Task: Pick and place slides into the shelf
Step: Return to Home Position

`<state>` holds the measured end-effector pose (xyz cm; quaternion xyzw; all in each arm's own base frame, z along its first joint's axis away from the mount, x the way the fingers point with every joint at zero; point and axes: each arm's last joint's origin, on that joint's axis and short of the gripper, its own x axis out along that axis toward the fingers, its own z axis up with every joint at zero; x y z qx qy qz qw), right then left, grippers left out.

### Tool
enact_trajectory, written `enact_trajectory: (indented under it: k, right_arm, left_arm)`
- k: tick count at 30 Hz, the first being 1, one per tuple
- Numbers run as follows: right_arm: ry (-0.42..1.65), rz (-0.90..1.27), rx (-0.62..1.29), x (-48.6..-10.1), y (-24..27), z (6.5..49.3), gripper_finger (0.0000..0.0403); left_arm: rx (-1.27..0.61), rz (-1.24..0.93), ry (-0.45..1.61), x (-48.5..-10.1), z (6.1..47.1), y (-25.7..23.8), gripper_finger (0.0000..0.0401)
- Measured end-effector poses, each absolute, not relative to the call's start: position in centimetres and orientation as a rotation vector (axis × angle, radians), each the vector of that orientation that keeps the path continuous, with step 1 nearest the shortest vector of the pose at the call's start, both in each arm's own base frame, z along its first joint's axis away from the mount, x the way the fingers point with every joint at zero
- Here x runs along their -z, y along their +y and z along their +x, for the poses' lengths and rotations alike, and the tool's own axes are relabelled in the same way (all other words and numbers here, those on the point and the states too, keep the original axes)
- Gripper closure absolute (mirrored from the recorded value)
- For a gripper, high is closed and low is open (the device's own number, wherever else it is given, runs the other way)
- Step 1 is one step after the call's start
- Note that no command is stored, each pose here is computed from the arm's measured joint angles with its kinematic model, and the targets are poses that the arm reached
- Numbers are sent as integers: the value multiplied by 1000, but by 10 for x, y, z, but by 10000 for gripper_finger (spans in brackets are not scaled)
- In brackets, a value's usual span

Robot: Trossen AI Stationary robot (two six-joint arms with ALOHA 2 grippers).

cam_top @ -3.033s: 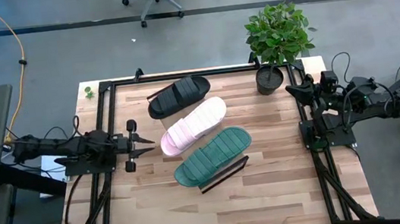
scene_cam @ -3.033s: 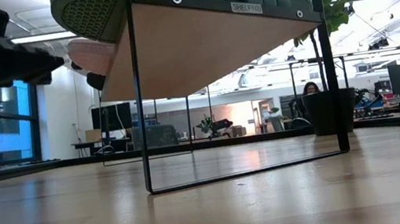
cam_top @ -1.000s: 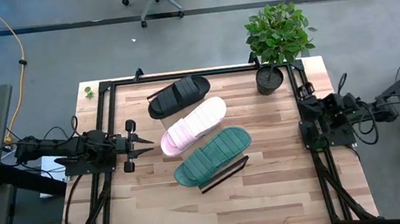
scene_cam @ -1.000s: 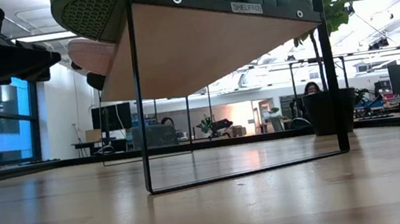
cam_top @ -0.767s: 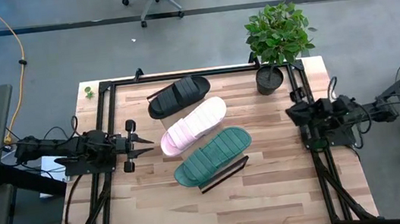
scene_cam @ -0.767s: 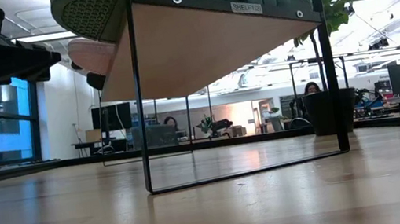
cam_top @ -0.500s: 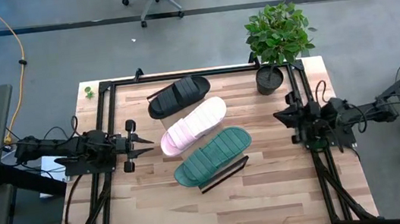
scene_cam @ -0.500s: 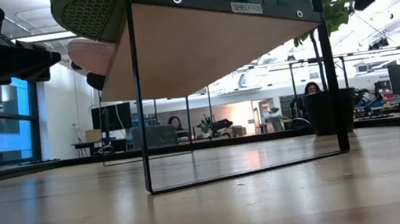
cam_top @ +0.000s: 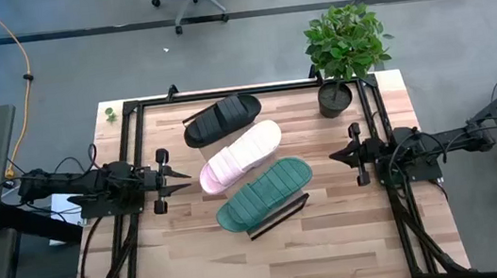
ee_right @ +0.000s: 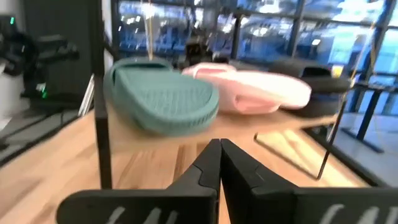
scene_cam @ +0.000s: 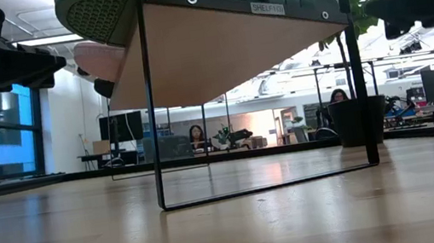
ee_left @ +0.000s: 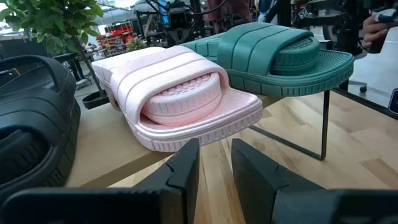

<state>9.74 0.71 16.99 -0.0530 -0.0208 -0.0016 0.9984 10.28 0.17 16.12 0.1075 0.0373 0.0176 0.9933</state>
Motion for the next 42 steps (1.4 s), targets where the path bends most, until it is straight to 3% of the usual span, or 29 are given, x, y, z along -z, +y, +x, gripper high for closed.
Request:
enact_trajectory:
  k: [42]
  right_arm:
    - [-17, 1, 48, -168, 0, 98, 402]
  left_arm:
    - [-35, 216, 75, -161, 103, 2, 318]
